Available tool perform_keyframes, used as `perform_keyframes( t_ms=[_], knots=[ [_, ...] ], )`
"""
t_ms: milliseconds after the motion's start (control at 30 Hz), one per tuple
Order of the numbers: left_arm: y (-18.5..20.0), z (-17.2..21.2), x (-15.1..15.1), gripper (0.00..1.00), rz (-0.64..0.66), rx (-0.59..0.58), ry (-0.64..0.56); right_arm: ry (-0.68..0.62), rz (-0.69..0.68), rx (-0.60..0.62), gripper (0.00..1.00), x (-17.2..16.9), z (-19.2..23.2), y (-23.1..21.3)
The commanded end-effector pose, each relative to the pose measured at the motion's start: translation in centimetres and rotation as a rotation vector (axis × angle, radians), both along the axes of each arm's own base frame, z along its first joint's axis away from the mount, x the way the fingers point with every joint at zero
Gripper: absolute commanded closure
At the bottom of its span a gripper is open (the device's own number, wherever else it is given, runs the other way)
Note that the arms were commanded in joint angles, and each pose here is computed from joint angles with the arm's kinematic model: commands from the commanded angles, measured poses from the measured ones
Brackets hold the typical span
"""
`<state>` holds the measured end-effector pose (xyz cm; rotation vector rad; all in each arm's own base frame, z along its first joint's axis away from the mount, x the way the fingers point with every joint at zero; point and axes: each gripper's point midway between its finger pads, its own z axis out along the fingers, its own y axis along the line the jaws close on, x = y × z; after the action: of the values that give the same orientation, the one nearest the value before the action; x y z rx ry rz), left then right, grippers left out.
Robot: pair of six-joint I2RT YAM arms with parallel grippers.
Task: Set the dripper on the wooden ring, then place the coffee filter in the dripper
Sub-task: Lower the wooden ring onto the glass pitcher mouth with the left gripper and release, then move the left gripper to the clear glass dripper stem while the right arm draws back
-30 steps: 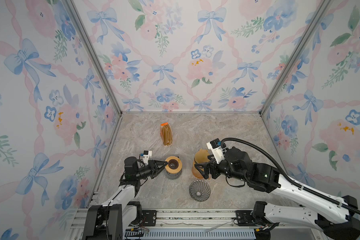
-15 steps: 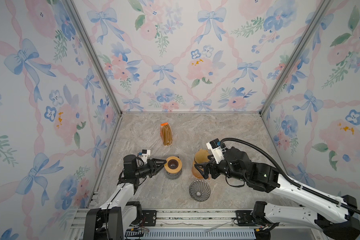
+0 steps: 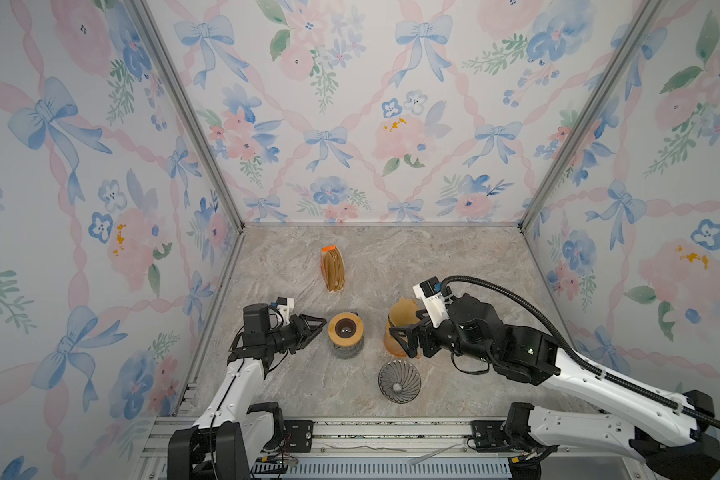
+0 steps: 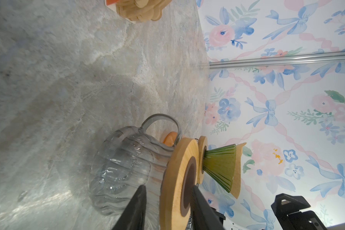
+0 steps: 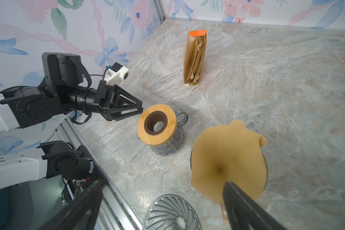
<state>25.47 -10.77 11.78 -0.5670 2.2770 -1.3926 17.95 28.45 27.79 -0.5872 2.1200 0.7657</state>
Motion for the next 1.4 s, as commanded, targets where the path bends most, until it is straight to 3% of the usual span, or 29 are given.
perform_keyframes(
  t_ms=[0, 367, 700, 833, 1133, 1367],
  knots=[
    [0.3, 0.5, 0.0, 0.6, 0.002, 0.038, -0.028, -0.011, -0.007, -0.013, 0.04, -0.4, 0.2, -0.8],
    [0.0, 2.5, -0.4, 0.57, -0.027, 0.073, -0.089, 0.01, -0.061, -0.035, 0.04, -0.2, -0.9, -2.1],
    [-3.3, 5.1, -0.4, 0.56, -0.115, 0.199, -0.159, 0.084, -0.155, -0.047, 0.04, -0.8, -3.5, -4.7],
    [-4.4, 5.6, -0.6, 0.55, -0.151, 0.316, -0.183, 0.103, -0.182, -0.073, 0.02, -1.2, -4.7, -6.0],
    [-9.5, 7.2, -2.5, 0.55, -0.334, 0.506, -0.271, 0.187, -0.173, -0.13, 0.01, -3.0, -7.2, -7.8],
    [-13.1, 4.7, -5.8, 0.53, -0.545, 0.614, -0.285, 0.206, -0.164, -0.17, 0.04, -3.6, -8.4, -8.7]
  ],
)
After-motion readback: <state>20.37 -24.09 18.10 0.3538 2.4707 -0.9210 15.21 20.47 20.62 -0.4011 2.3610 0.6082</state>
